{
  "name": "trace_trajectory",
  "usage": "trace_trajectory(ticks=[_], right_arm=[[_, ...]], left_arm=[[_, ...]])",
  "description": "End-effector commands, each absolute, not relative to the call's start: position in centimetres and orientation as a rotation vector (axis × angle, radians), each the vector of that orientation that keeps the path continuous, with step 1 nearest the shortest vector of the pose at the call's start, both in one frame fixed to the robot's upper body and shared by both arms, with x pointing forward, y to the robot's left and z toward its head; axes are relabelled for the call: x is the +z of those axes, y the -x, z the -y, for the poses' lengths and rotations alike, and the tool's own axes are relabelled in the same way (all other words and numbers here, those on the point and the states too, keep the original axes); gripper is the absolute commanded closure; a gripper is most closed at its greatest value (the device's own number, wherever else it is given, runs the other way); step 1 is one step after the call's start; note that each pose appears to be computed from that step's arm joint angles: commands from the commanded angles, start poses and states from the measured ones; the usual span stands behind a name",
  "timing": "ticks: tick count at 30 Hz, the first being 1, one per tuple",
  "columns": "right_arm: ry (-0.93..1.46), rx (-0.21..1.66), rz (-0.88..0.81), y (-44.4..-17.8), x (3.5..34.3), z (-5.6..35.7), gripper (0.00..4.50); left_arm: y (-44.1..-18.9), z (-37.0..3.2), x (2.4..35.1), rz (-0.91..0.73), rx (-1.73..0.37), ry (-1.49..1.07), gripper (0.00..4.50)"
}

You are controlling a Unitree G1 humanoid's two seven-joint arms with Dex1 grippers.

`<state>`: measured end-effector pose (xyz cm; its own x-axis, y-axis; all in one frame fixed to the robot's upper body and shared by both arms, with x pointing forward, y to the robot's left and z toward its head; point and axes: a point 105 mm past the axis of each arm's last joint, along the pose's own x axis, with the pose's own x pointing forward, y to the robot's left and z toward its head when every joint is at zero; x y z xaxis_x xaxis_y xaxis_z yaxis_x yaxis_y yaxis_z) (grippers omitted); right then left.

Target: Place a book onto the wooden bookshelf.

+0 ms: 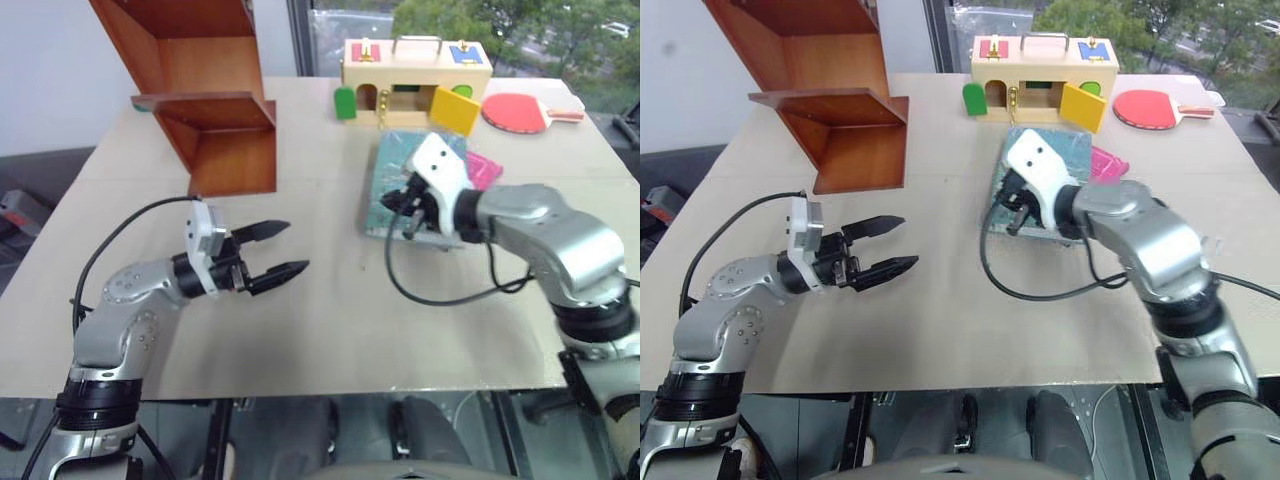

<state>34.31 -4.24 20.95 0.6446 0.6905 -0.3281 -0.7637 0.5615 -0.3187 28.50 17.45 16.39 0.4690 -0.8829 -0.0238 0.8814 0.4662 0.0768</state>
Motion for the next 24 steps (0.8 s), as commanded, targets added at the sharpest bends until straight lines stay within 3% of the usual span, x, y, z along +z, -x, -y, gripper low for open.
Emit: trace_trajectory(ticks=[1, 9, 14, 20, 24], right_arm=[[0.5, 0.845, -0.133, -35.4, 21.5, 2.0, 4.48], [0.583, 0.899, -0.204, -36.8, 19.2, -0.6, 4.48], [0.673, 0.892, -0.305, -36.8, 16.9, 1.0, 4.48], [0.698, 0.865, -0.362, -36.3, 16.7, 3.6, 4.48], [0.647, 0.903, -0.324, -34.7, 18.1, 3.8, 4.48]], left_arm=[[-28.5, -18.2, 17.5, 0.066, -1.059, -0.138, 0.0], [-28.4, -18.6, 17.5, 0.07, -1.038, -0.156, 0.0], [-28.3, -18.5, 17.4, 0.076, -1.027, -0.152, 0.0], [-28.6, -18.2, 17.5, 0.089, -1.025, -0.143, 0.0], [-29.3, -17.8, 17.8, 0.1, -1.021, -0.127, 0.0]])
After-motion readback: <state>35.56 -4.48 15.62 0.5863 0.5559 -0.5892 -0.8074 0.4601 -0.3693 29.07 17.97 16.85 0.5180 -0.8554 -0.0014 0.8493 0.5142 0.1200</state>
